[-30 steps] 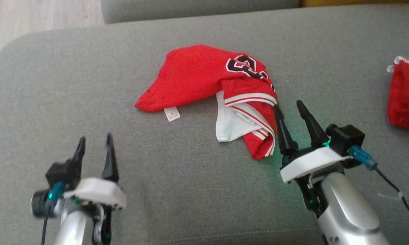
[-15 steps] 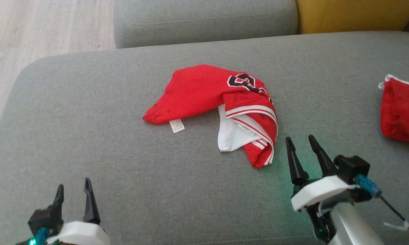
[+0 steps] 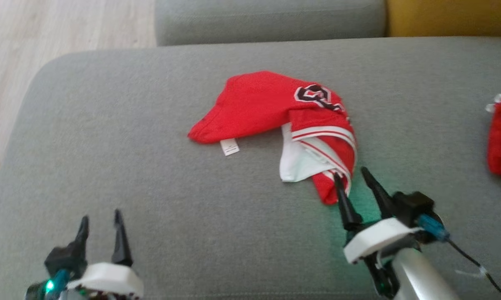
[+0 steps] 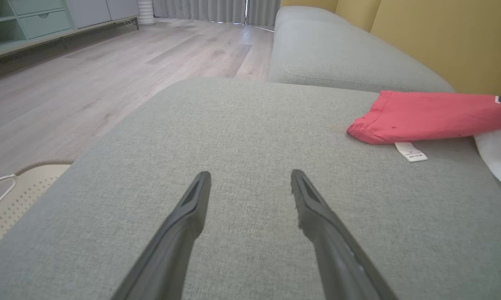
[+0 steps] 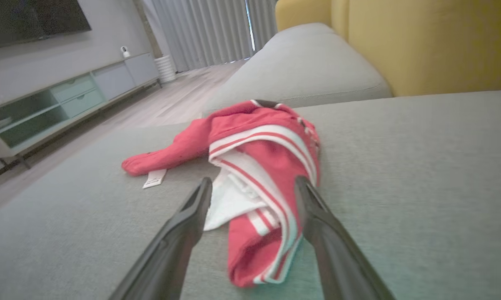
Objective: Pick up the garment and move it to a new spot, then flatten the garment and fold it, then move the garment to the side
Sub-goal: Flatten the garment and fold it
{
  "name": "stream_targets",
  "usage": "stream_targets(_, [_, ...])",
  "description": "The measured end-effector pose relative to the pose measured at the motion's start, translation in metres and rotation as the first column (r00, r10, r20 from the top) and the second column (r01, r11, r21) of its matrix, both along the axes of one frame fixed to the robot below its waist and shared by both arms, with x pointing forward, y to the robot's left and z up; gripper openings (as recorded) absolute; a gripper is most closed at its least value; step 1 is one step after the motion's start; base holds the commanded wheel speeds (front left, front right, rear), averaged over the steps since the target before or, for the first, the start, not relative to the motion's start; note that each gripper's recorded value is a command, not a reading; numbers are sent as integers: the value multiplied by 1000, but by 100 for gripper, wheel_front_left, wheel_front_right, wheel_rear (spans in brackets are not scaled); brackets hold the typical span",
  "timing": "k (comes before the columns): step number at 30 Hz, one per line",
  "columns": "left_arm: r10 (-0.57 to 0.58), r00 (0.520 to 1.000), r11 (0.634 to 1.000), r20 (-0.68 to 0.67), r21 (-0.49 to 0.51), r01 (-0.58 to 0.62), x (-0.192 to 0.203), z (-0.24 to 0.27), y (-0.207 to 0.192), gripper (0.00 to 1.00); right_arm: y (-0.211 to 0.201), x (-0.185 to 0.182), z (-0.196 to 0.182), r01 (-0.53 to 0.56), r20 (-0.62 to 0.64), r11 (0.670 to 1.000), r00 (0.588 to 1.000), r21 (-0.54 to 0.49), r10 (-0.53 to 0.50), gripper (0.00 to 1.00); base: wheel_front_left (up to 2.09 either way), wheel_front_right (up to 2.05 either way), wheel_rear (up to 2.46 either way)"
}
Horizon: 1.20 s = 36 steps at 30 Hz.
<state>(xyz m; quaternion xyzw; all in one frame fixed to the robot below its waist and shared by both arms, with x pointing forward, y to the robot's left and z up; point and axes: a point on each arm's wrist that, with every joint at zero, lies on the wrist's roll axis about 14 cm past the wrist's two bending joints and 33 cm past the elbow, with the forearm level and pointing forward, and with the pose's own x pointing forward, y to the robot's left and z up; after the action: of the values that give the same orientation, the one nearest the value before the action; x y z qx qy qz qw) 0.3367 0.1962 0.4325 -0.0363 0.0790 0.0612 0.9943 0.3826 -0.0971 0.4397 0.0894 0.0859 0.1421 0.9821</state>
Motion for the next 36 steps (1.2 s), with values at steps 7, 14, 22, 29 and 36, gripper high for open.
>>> stream_targets(7, [8, 1000, 1000, 14, -29, -8, 6, 4, -1, 100, 58, 25, -3, -199, 6, 977, 980, -75, 200, 100, 0, 0, 0])
stream_targets(14, [95, 995, 995, -28, -32, -96, -10, -6, 22, 100, 93, 38, -41, -335, -120, 929, 940, -157, 319, 100, 0, 0, 0])
stream_targets(22, [142, 987, 989, -75, -28, -144, -15, -18, 33, 100, 88, 44, -77, -364, -212, 904, 924, -224, 319, 100, 0, 0, 0])
stream_targets(29, [70, 996, 996, -48, -50, -72, 5, -13, 12, 100, 66, 44, -78, -314, -215, 917, 940, -245, 265, 100, 0, 0, 0])
stream_targets(36, [43, 998, 997, -40, -56, -45, 12, -12, 4, 100, 60, 41, -80, -308, -232, 915, 940, -259, 250, 36, 0, 0, 0])
